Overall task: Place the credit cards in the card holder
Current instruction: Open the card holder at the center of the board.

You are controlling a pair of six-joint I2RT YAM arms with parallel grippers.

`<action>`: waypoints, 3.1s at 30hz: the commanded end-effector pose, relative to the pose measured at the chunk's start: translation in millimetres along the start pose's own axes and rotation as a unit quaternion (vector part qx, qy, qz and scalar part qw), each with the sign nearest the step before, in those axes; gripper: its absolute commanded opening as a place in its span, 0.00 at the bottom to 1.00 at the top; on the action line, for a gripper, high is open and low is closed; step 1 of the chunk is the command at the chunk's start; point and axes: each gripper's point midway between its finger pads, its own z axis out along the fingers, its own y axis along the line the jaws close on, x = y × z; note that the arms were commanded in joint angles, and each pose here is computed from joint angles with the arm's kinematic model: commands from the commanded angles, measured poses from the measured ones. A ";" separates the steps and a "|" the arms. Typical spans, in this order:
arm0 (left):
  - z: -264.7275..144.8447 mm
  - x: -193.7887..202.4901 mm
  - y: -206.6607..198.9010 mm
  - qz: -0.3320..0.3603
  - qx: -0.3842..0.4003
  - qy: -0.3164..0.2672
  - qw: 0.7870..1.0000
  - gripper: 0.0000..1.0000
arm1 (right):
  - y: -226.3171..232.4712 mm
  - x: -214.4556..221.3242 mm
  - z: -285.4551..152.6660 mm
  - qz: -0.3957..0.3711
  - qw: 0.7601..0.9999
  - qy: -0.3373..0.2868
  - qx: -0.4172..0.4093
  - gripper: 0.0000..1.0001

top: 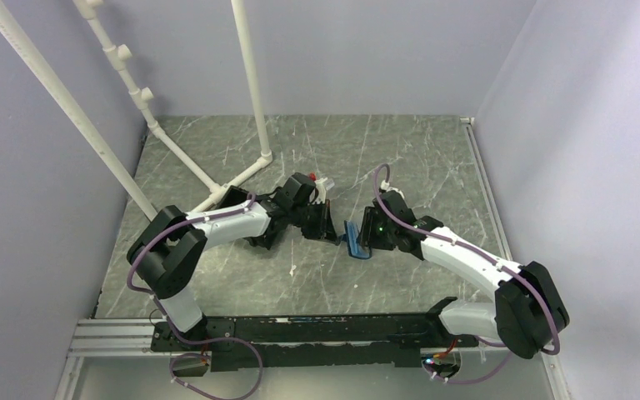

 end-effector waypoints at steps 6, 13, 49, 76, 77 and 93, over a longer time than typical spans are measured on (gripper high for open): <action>-4.0 -5.4 0.6 0.034 -0.010 0.007 0.999 0.00 | -2.3 2.3 8.3 0.038 0.998 0.015 -0.050 0.28; 11.4 -2.5 -3.6 0.030 0.007 0.018 0.999 0.19 | -2.7 3.9 9.0 0.066 0.993 0.030 -0.091 0.22; -5.9 -46.7 -52.2 0.120 -0.023 -0.054 0.991 0.56 | 4.8 -41.1 -7.8 0.047 0.992 -0.018 -0.113 0.57; 35.0 -25.5 -35.0 0.085 -0.011 -0.015 0.996 0.54 | -23.7 -22.5 9.8 0.120 0.980 0.011 -0.161 0.76; 34.7 -24.8 -34.3 0.084 -0.012 -0.014 0.996 0.54 | -23.0 -22.1 10.1 0.120 0.979 0.012 -0.163 0.76; 40.1 -7.0 -12.9 0.056 -0.027 -0.008 0.998 0.39 | 9.2 -36.2 0.9 0.131 0.958 0.010 -0.255 0.61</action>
